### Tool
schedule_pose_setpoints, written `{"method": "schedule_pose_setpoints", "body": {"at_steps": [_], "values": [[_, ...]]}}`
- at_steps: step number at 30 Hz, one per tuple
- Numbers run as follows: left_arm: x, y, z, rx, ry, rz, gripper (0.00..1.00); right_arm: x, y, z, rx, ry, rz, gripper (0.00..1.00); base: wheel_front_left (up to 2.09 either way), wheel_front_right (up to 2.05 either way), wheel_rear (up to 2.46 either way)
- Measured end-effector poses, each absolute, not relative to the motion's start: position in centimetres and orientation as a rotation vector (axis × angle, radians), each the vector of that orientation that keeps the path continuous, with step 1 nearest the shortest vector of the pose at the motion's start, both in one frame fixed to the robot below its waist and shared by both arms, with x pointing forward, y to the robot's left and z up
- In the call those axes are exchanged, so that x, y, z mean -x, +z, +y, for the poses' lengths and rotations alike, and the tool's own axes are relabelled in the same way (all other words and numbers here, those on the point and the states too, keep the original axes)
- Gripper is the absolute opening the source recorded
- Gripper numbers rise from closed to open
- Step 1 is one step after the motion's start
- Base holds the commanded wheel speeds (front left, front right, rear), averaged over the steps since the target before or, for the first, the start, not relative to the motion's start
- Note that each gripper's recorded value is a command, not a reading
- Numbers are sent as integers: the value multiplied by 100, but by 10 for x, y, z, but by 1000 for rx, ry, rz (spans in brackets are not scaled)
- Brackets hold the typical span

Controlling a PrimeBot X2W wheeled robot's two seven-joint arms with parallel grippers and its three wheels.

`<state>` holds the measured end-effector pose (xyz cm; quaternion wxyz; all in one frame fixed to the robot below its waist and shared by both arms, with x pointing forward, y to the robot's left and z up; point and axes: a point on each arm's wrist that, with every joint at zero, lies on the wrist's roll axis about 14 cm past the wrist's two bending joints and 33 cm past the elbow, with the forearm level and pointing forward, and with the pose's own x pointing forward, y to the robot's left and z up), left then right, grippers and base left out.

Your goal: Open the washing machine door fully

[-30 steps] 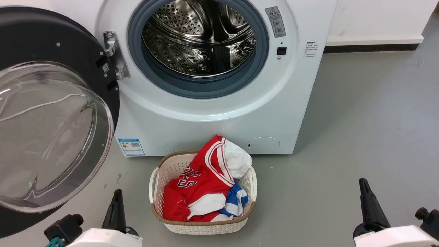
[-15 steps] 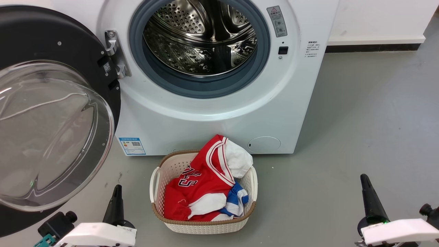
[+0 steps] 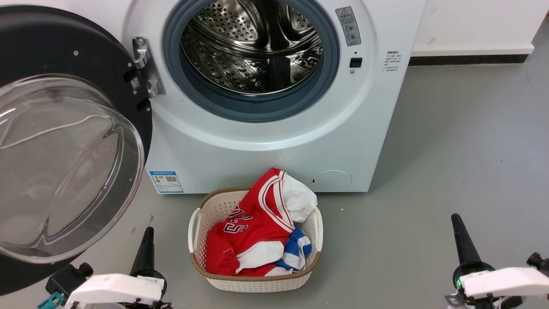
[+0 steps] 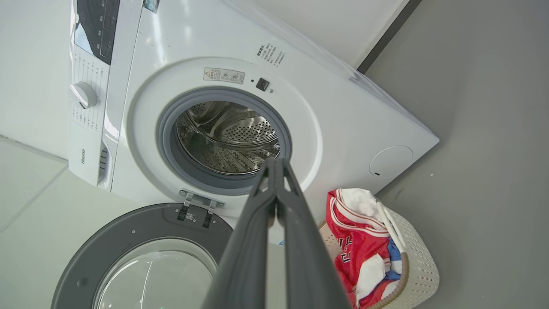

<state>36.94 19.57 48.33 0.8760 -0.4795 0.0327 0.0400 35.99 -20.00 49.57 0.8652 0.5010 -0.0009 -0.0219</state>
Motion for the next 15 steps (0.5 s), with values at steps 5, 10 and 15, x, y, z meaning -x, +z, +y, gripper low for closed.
{"method": "schedule_pose_setpoints", "body": {"at_steps": [5,10,15], "values": [[-371,484,196,1047,83,70,0,-363,498,-200,-1088,-42,-6,0,0,0,0],[-373,486,196,1102,75,64,0,-364,496,-201,-1139,-47,4,0,0,0,0],[-374,486,196,1155,74,64,0,-368,498,-200,-1188,-41,1,0,0,0,0]]}}
